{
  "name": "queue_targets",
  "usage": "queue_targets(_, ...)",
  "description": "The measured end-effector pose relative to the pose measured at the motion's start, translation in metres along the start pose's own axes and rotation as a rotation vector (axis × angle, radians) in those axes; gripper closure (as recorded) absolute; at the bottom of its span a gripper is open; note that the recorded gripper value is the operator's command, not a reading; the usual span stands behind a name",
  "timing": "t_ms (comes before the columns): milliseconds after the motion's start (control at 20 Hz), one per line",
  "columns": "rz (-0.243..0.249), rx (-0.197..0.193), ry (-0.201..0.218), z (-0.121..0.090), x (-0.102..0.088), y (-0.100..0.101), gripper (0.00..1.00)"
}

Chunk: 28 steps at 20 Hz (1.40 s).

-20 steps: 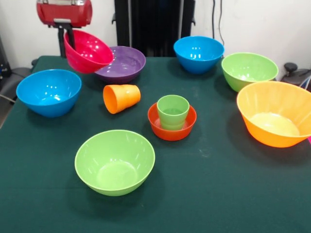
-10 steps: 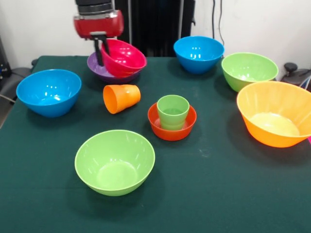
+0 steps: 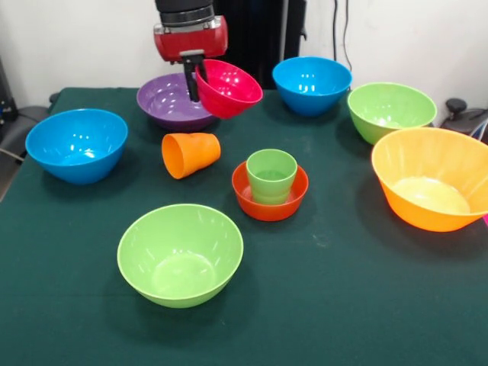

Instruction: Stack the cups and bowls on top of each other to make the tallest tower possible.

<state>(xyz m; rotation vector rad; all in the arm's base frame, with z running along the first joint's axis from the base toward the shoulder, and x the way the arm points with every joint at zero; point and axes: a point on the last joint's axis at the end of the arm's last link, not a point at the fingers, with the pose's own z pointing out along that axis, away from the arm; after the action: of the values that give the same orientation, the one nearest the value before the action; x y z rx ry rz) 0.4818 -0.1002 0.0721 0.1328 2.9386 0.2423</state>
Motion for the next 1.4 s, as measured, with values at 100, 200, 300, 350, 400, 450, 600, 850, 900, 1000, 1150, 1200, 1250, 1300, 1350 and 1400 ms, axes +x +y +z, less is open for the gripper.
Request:
queue_targets(100, 0.002, 0.002, -0.001, -0.001, -0.001, -0.001, 1.00)
queue_targets(200, 0.005, 0.003, -0.004, -0.002, -0.002, -0.002, 1.00)
queue_targets(300, 0.015, 0.002, -0.009, -0.005, -0.005, -0.002, 1.00)
queue_targets(350, 0.019, 0.002, -0.012, -0.006, -0.006, -0.002, 1.00)
queue_targets(400, 0.022, 0.001, -0.015, -0.007, -0.008, -0.002, 1.00)
queue_targets(450, 0.025, 0.000, -0.018, -0.008, -0.010, -0.001, 1.00)
queue_targets(600, 0.045, -0.007, -0.032, -0.014, -0.020, 0.002, 1.00)
queue_targets(850, 0.060, -0.012, -0.045, -0.020, -0.033, 0.014, 1.00)
queue_targets(900, 0.048, -0.006, -0.046, -0.021, -0.036, 0.022, 1.00)
queue_targets(1000, 0.034, 0.000, -0.043, -0.021, -0.036, 0.029, 1.00)
queue_targets(1150, -0.003, 0.009, -0.026, -0.015, -0.033, 0.049, 1.00)
queue_targets(1200, -0.009, 0.009, -0.021, -0.013, -0.032, 0.053, 1.00)
queue_targets(1250, -0.015, 0.009, -0.016, -0.011, -0.030, 0.056, 1.00)
queue_targets(1300, -0.023, 0.009, -0.006, -0.007, -0.028, 0.062, 1.00)
queue_targets(1350, -0.030, 0.009, 0.004, -0.004, -0.025, 0.067, 1.00)
queue_targets(1400, -0.036, 0.007, 0.017, 0.001, -0.021, 0.072, 1.00)
